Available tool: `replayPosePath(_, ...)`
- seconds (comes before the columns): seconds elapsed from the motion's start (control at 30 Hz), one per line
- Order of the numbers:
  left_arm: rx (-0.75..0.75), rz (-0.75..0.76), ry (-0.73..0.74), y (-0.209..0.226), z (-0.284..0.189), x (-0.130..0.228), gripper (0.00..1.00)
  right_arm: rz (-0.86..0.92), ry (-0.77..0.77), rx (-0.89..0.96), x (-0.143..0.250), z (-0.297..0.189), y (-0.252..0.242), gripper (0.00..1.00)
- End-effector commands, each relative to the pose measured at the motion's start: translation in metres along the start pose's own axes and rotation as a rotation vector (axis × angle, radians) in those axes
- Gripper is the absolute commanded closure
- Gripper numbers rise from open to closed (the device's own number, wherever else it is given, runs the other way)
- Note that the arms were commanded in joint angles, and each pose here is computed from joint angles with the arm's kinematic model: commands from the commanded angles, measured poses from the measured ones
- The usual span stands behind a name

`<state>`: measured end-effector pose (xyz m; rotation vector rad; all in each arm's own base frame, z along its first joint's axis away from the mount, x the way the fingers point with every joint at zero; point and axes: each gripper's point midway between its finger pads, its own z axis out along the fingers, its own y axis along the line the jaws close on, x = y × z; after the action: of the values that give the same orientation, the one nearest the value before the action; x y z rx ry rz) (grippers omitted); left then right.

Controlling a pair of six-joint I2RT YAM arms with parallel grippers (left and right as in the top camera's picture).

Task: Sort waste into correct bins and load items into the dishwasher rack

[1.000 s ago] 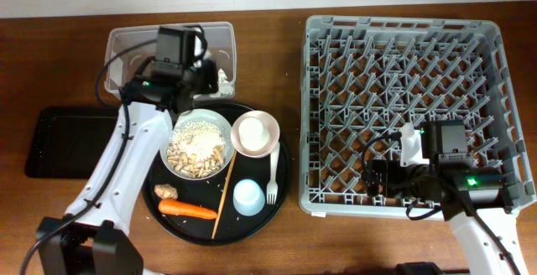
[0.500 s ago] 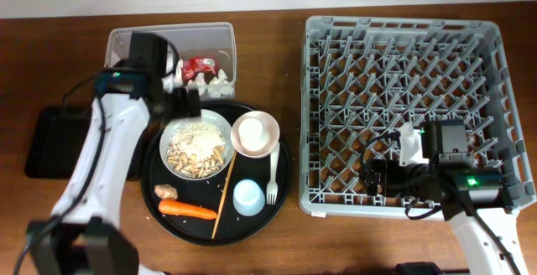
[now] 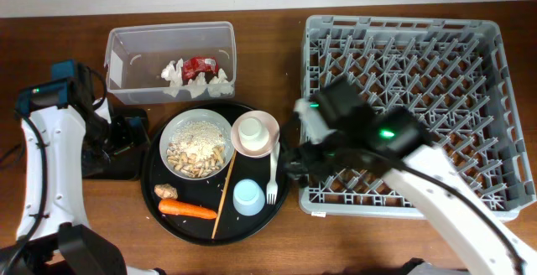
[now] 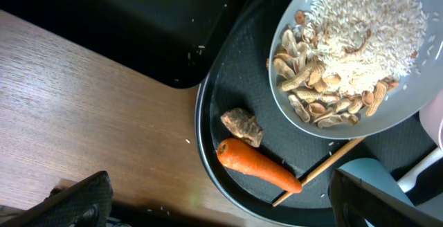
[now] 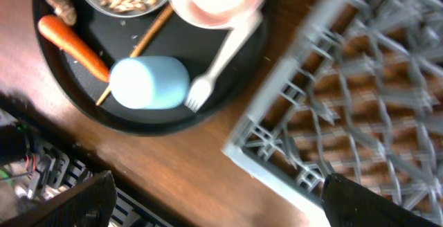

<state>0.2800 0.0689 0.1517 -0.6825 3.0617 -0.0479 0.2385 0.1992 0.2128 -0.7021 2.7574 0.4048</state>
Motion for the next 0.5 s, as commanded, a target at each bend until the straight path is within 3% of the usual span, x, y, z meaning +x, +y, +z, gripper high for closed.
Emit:
replayPosePath(0.0,0.018,-0.020,0.001,0.001,0.001,-0.001,0.01,-0.071,0.071,0.041,-0.010,0.033,0.028,0.02)
replayPosePath(0.23,0.021,-0.019,-0.019,0.000,0.001,-0.006,0.01,-0.091,0.208,0.038,0.003,0.130,0.089,0.02)
replayPosePath(0.3,0.023,-0.020,-0.022,0.000,0.001,-0.007,0.01,-0.081,0.230,0.118,0.009,0.151,0.085,0.02)
replayPosePath(0.47,0.022,-0.020,-0.022,0.000,0.001,-0.007,0.01,-0.083,0.225,0.122,0.011,0.168,0.083,0.01)
